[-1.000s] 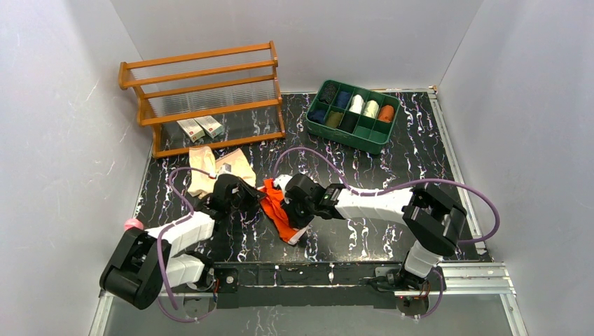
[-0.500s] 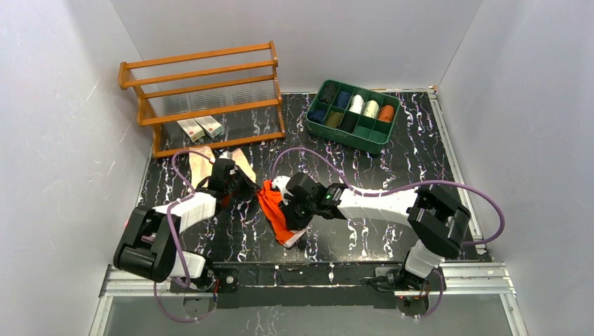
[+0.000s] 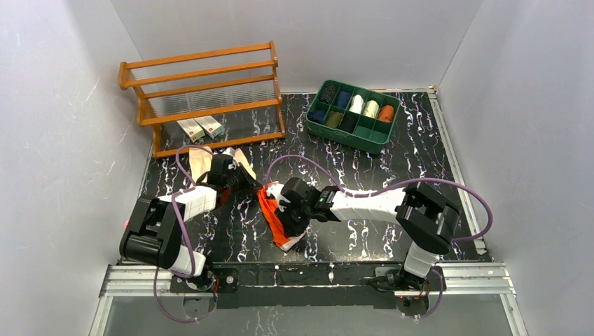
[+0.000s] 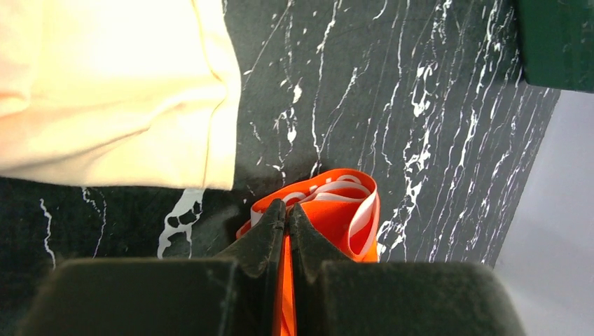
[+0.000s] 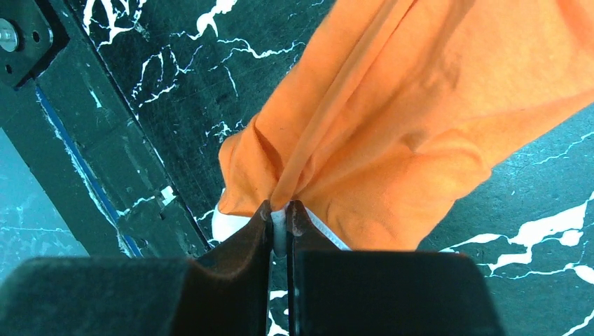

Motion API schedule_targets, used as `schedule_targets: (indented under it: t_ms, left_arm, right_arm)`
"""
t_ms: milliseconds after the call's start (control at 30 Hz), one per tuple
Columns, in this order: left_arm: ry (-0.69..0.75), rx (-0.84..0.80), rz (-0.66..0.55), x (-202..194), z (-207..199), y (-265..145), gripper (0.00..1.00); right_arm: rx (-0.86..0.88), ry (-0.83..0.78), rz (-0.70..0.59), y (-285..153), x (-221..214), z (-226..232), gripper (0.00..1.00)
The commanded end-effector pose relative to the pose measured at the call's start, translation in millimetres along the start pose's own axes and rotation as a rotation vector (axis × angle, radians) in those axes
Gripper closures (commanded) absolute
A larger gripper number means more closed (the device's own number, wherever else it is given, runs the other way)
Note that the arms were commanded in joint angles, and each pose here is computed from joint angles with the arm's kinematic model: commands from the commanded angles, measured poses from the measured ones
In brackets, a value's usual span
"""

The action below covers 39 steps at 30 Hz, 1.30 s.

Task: Roll the underwear
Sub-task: Fold the underwear at the corner of the board.

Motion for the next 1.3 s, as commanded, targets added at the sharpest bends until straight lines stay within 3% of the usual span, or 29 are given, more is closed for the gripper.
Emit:
schedule_targets:
  t_ms: [0,233,367,500,767,1067,1267]
  left_arm:
    - [0.04,-0.025,-0.038,15,-7,-1,1.0]
    - [0.039,-0.019,-0.01,11,-3,1,1.0]
    - [0.082,0.001,0.004,15,-4,-5,0.88]
    - [0.097,0.021,-0.003,23,-7,-13,0.63]
    - [0.042,-0.058,-0.073,34,-24,-42,0.46]
    - [-0.144,-0.271,0.002,17,-32,-40,0.49]
    - [-0.157,-0.262,0.041,12,-27,-30,0.51]
  right_arm:
    - [0.079,-0.04,-0.005,-7,7,13,0.86]
    - [0.04,-0.01,0.017,5,1,8,0.85]
    - [-0.007,0.025,0.024,8,1,5,0.82]
    - [-0.023,0.034,0.006,10,4,4,0.81]
    - [-0.016,0.034,0.003,10,5,5,0.8]
    - [-0.011,0.03,-0.01,10,6,5,0.79]
    - [-0.01,0.032,-0.019,10,6,5,0.79]
Point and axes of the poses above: each gripper's point midway between its finger pads, its own y axis out along the fingers, its own z axis along the line the jaws close on, x = y × z, the point moved 10 cm from there along -y, back along the fingers, and after that the axes turned 1 degree about y, right-handed, at the moved point
